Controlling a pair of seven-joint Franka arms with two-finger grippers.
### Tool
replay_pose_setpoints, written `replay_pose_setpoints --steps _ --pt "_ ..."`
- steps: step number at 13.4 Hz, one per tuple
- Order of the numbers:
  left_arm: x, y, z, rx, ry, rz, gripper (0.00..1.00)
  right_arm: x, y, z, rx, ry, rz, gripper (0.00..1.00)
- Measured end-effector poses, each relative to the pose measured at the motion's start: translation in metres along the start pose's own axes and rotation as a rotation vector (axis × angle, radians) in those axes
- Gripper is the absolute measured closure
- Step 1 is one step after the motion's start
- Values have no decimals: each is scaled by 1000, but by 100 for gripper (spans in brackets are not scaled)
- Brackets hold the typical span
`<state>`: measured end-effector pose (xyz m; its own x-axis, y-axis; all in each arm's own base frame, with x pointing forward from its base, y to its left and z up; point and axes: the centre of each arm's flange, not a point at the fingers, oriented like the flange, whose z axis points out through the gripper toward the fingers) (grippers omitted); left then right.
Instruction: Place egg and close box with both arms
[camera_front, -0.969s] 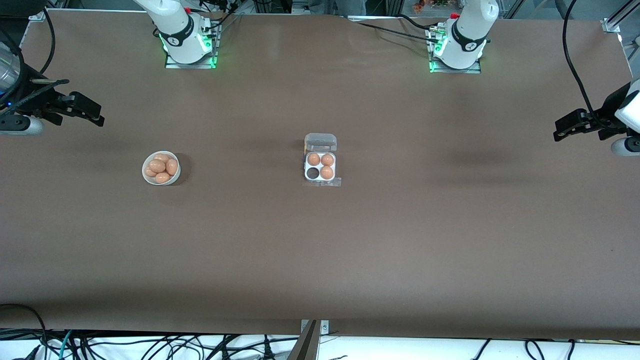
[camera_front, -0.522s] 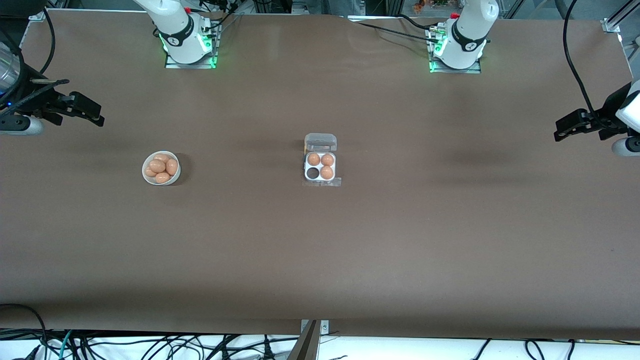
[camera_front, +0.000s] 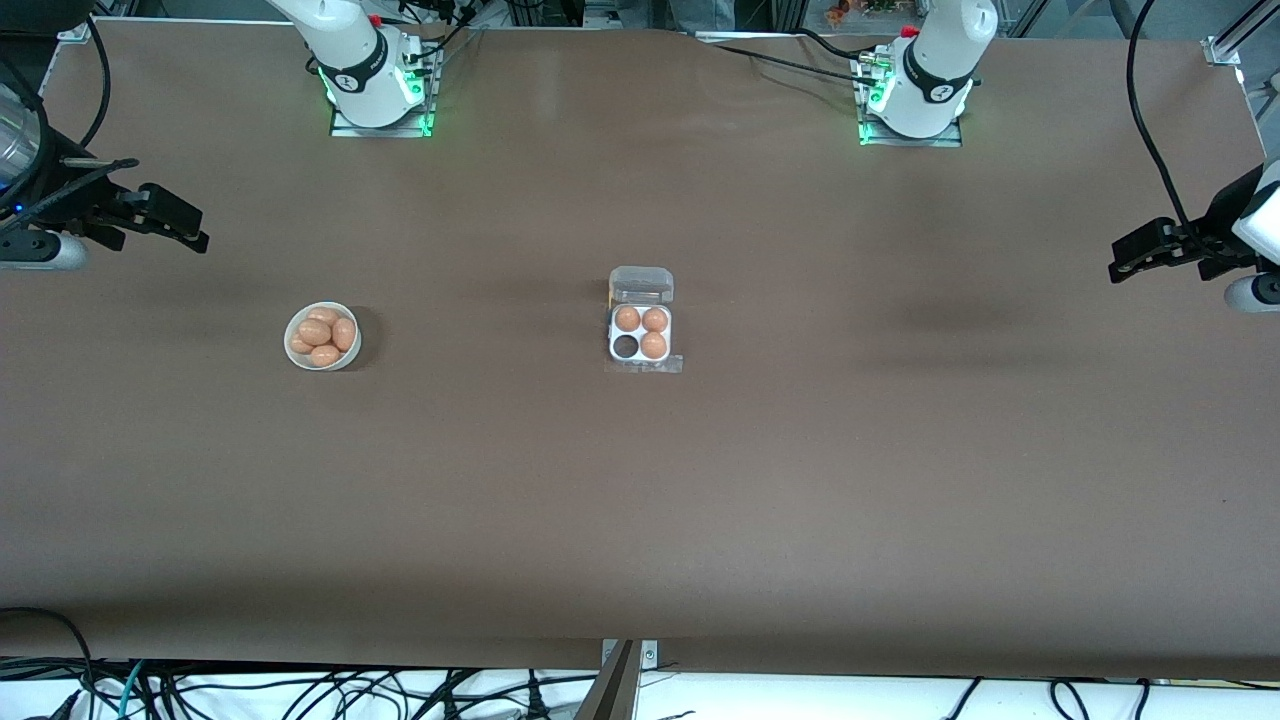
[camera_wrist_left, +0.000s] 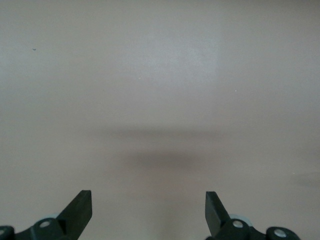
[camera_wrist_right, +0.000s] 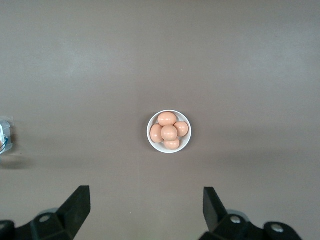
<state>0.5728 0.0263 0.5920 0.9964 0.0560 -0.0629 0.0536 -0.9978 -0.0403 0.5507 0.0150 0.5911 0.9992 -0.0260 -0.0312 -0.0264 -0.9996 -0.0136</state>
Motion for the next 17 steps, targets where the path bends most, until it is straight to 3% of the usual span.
replay_pose_setpoints --steps 10,15,17 --pt "0 -1 -1 0 2 -1 0 1 0 4 -2 -8 0 0" --pt "0 -1 -1 0 3 -2 0 33 -1 82 -44 -129 -9 0" --pt "0 -1 -1 0 3 -2 0 51 -1 122 -45 -140 -9 0"
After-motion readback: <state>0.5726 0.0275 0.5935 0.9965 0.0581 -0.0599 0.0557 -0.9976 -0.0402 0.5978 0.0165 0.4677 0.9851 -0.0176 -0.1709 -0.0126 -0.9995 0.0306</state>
